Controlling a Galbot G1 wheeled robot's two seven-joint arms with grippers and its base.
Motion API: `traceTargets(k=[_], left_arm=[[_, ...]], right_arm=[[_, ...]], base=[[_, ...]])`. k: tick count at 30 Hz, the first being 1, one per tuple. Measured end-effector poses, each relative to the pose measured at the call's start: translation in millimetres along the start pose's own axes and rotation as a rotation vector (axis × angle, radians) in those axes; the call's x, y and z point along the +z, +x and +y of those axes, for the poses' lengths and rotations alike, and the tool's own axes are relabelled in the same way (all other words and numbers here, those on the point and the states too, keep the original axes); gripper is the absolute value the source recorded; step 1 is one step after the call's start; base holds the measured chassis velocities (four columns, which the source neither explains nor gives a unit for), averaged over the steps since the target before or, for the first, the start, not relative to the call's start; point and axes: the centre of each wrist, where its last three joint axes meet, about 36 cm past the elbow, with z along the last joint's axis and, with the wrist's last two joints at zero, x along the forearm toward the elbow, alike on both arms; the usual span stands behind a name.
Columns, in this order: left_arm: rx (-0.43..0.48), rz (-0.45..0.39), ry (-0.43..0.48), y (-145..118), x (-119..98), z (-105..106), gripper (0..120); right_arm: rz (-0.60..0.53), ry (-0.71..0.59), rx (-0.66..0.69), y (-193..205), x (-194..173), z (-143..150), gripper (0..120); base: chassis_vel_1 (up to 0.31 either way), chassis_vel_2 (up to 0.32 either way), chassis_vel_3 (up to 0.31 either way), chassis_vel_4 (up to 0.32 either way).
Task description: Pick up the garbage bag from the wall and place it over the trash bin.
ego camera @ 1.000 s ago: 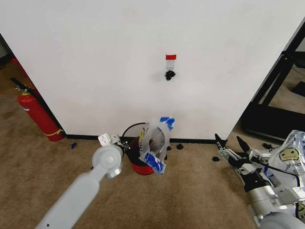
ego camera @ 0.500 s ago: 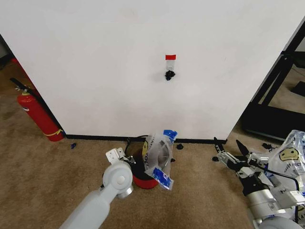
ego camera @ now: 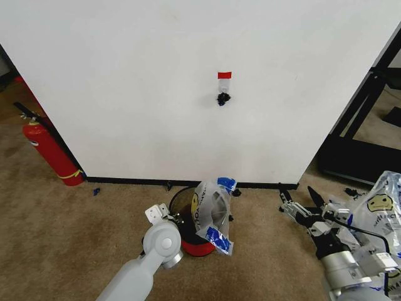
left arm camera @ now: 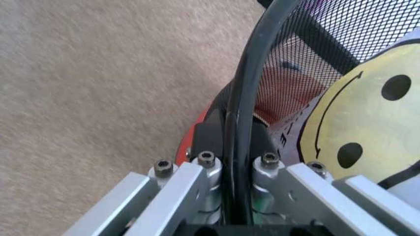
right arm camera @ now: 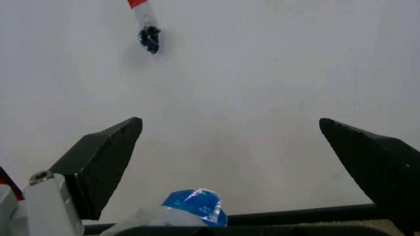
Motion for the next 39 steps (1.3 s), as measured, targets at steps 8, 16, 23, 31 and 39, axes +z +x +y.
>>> traceTargets(k=[8,16,23,31,39], left_arm=[[0.052,0.032,0.022,-8.4,3.6,3.5,0],[0.064,0.051,0.006,-14.0,22.8,7.9,28],[0.087,0.017,-0.018,-3.8,23.3,4.4,53],[0.111,-0.033,-0.036,9.6,12.1,4.1,82],[0.265,-0.201,-0.154,62.2,-19.3,19.5,100]], right_arm=[[0.003,0.000,0.000,-0.5,0.7,-1.2,100],[-0.002,0.000,0.006,-1.0,-3.9,-2.2,100],[-0.002,-0.012,0.004,-1.6,-6.3,1.6,100],[-0.004,-0.016,0.003,-1.5,-6.5,2.8,100],[0.016,0.006,0.079,-3.1,-5.6,1.0,100]], base=[[0.000,0.000,0.000,0.000],[0.000,0.000,0.000,0.000],[0.000,0.000,0.000,0.000],[0.000,0.000,0.000,0.000],[0.000,0.000,0.000,0.000]])
